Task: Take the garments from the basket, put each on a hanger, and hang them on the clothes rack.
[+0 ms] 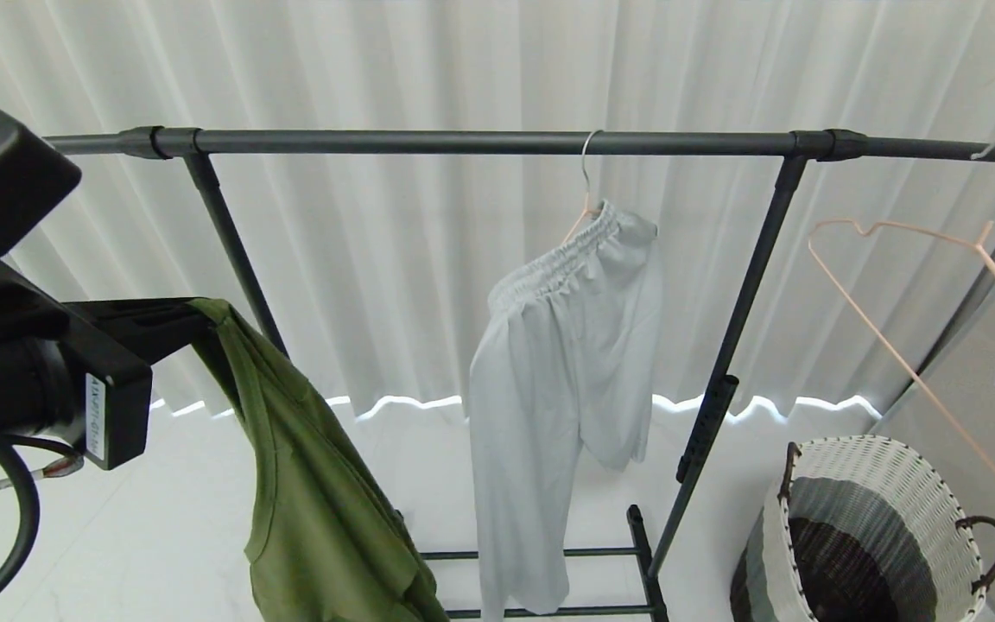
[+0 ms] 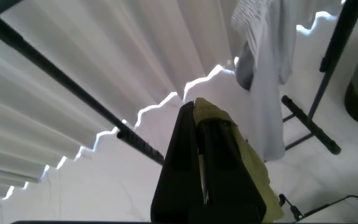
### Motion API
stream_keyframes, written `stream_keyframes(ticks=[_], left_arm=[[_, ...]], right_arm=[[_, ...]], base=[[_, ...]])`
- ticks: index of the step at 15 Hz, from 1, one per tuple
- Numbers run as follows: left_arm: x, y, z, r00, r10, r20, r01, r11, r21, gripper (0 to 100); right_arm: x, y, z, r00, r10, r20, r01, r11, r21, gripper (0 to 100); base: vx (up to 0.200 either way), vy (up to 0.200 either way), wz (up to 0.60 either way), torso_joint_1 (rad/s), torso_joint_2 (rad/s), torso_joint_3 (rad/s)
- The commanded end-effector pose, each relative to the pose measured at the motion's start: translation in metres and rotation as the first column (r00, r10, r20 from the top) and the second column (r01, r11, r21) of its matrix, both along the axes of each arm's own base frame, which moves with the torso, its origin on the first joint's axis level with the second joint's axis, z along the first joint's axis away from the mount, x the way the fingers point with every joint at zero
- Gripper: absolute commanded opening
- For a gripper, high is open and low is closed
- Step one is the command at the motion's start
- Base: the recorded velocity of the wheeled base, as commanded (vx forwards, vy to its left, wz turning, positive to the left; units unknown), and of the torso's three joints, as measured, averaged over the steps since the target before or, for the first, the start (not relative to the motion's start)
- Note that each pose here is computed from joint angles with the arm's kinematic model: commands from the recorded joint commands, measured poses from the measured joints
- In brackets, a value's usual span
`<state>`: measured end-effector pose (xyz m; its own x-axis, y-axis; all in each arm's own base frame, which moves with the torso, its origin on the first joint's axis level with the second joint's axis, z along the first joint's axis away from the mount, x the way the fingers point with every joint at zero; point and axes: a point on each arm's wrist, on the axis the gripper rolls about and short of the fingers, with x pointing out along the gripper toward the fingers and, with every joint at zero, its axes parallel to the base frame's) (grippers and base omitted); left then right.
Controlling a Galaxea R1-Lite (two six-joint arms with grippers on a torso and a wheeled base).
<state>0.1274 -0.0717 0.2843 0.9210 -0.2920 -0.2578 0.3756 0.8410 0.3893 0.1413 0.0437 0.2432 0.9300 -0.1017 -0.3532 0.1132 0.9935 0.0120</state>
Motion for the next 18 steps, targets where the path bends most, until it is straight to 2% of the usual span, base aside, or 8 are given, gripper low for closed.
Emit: stream_keyframes(ticks=[1, 2, 8, 17, 18], left_arm=[[0.0004, -0.0002, -0.0021, 1.0, 0.001, -0.007, -0.001, 1.0, 0.004, 0], [0.0004, -0.0002, -0.0038, 1.0, 0.001, -0.012, -0.001, 1.0, 0.007, 0], [0.001, -0.0002, -0.0058, 1.0, 0.004, -0.018, -0.004, 1.0, 0.012, 0], [0.0025, -0.0011, -0.0067, 1.0, 0.006, -0.024, -0.006, 1.0, 0.014, 0], [0.0021, -0.0009, -0.0069, 1.0, 0.006, -0.024, -0.006, 1.0, 0.014, 0]], right_arm=[[-0.0028, -0.001, 0.0009, 1.0, 0.001, 0.008, -0.001, 1.0, 0.003, 0], [-0.0028, -0.001, 0.0009, 1.0, 0.001, 0.008, -0.001, 1.0, 0.003, 0], [-0.0033, -0.0011, -0.0018, 1.0, 0.004, 0.0, -0.004, 1.0, 0.002, 0], [-0.0066, -0.0021, -0.0014, 1.0, 0.008, 0.009, -0.008, 1.0, 0.006, 0], [-0.0089, -0.002, -0.0002, 1.0, 0.016, 0.017, -0.016, 1.0, 0.008, 0]], base=[[-0.2, 0.0, 0.0, 0.002, 0.0, 0.002], [-0.2, 0.0, 0.0, 0.002, 0.01, 0.007], [0.0, 0.0, 0.0, 0.0, 0.0, 0.0], [0.0, 0.2, 0.0, 0.004, 0.0, 0.003], [0.0, 0.0, 0.0, 0.0, 0.0, 0.0]])
